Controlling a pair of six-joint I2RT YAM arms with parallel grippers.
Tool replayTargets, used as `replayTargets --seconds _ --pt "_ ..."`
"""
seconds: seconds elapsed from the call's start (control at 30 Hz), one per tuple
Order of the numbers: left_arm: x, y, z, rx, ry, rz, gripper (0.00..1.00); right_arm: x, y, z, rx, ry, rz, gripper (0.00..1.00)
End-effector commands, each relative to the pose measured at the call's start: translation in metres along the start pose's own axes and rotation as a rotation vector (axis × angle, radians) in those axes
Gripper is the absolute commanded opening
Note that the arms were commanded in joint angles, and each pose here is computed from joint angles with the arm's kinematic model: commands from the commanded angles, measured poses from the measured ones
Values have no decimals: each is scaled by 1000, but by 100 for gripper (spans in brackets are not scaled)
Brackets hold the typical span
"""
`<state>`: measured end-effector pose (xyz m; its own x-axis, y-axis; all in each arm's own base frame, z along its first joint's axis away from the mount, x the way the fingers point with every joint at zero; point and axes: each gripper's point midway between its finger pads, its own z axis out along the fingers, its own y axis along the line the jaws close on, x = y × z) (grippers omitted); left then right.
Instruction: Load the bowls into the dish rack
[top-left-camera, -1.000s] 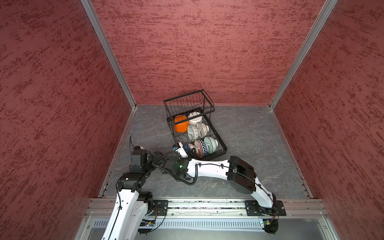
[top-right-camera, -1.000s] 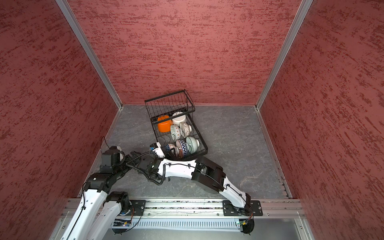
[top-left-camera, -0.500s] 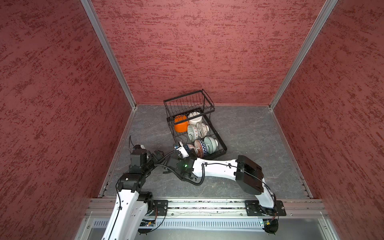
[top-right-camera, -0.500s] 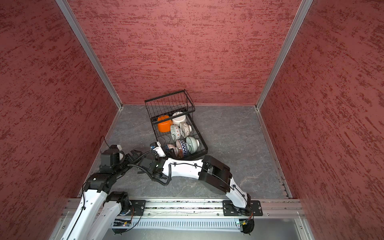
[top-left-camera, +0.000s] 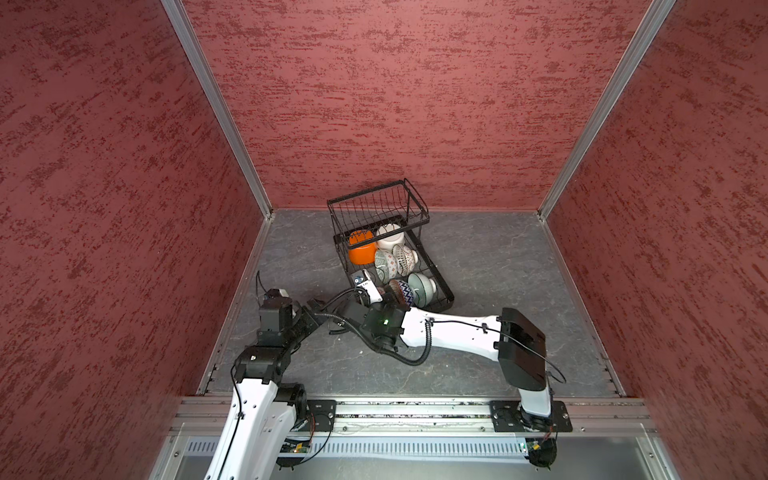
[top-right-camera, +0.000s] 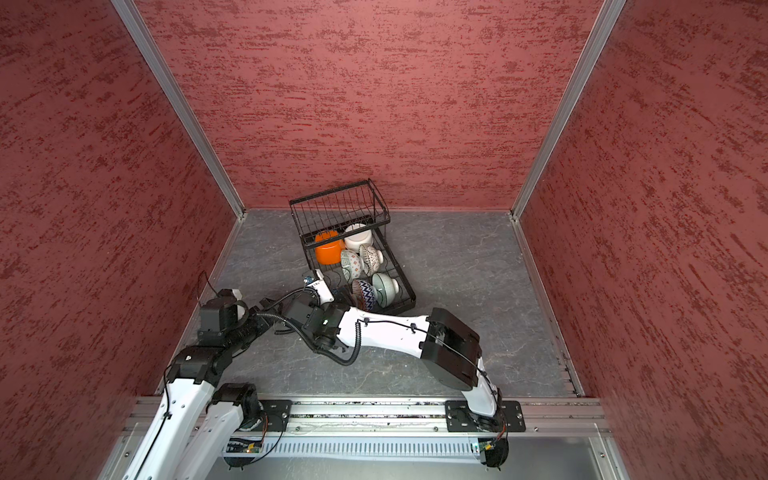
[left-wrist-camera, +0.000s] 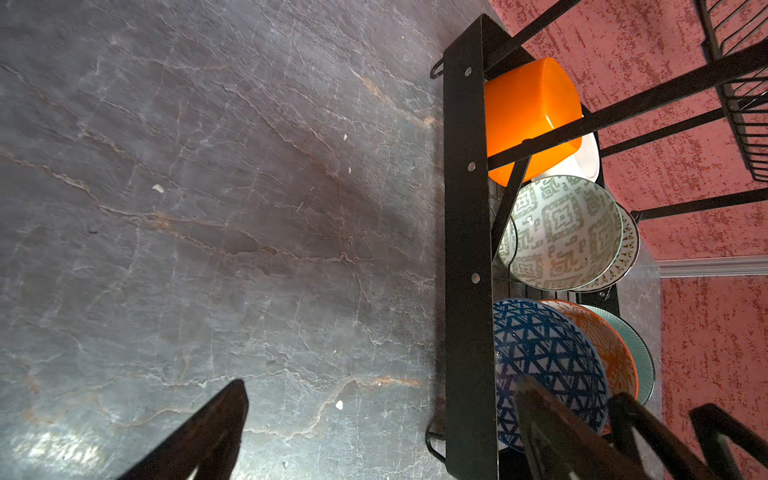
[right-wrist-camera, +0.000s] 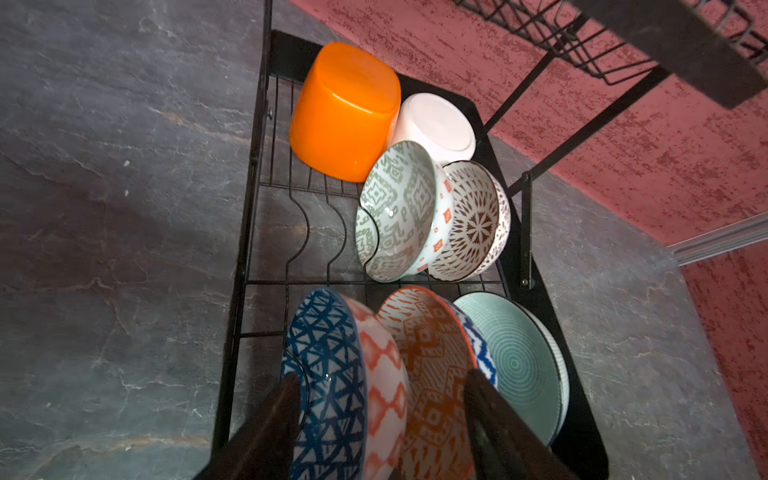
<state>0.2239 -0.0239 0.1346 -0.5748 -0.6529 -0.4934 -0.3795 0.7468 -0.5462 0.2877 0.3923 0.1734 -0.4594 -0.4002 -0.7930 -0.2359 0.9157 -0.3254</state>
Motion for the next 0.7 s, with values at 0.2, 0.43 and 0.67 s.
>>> replayTargets --seconds 0.2,0.43,0.67 --pt "-19 -7 0 0 -41 24 100 -25 -88 -15 33 -43 210 77" --pt "-35 2 6 -84 -87 50 99 8 -176 -1 124 32 343 99" --pt "-65 11 15 -207 -167 106 99 56 -263 18 226 92 446 99"
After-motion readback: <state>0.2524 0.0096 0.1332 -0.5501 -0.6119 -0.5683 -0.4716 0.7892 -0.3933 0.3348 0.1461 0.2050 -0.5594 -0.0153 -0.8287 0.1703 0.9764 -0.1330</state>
